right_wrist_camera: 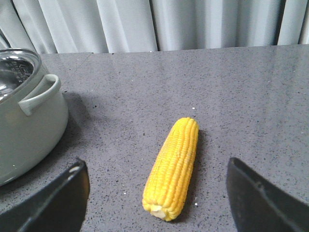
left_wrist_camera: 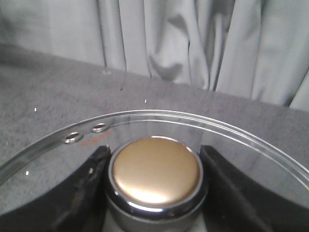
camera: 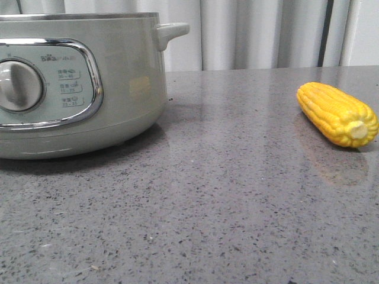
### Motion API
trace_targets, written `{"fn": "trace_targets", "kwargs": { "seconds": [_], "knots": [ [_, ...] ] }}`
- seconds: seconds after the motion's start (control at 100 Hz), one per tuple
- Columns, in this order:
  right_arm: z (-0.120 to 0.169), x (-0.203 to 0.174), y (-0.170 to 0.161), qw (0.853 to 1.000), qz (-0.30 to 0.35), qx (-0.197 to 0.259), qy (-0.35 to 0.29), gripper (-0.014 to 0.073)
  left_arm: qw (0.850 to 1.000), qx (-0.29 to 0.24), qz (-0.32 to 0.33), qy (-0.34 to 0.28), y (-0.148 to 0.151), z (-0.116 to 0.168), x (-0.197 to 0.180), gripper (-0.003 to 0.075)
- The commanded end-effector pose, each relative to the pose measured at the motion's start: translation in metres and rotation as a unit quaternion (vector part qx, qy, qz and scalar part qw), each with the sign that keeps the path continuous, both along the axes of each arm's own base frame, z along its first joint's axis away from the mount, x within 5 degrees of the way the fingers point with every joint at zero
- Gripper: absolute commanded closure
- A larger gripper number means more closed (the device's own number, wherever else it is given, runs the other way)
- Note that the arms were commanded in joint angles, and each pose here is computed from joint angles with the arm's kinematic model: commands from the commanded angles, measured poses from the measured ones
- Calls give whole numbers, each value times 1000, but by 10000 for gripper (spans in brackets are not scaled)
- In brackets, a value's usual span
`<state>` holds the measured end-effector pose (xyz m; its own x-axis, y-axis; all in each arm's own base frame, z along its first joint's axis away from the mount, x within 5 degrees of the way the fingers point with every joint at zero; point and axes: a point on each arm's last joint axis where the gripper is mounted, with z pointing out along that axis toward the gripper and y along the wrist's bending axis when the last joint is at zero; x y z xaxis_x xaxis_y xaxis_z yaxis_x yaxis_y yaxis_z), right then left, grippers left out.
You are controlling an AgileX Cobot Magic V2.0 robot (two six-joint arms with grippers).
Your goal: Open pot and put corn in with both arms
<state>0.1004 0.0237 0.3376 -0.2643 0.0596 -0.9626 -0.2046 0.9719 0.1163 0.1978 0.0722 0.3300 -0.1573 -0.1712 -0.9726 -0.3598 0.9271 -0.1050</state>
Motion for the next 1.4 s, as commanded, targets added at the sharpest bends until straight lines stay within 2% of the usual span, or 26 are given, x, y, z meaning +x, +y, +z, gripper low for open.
{"fn": "trace_targets", "kwargs": {
  "seconds": [0.0,0.3,0.68,0.9,1.0,1.17,1.26,1.39],
  "knots": [
    [18,2,-1,999,-7,0,-53,82,994,36,51,-89,9,13,-4,575],
    [18,2,-1,999,-6,-1,-50,82,997,22,65,-28,14,-34,3,574],
    [15,2,-1,999,-5,-4,-35,82,999,19,39,-6,3,-59,28,574],
    [14,1,-1,999,-5,-5,-32,82,999,9,37,30,4,-76,37,572],
    [14,1,-1,999,-5,-5,-32,82,998,3,33,44,4,-81,39,533],
    [14,1,-1,999,-5,-5,-33,82,998,-9,34,53,4,-84,39,382],
    [16,2,-1,999,-6,-2,-44,82,998,-24,39,49,3,-84,39,360],
    [25,5,0,999,-5,0,-53,82,1000,-4,27,6,-6,-68,36,360]
  ]
}}
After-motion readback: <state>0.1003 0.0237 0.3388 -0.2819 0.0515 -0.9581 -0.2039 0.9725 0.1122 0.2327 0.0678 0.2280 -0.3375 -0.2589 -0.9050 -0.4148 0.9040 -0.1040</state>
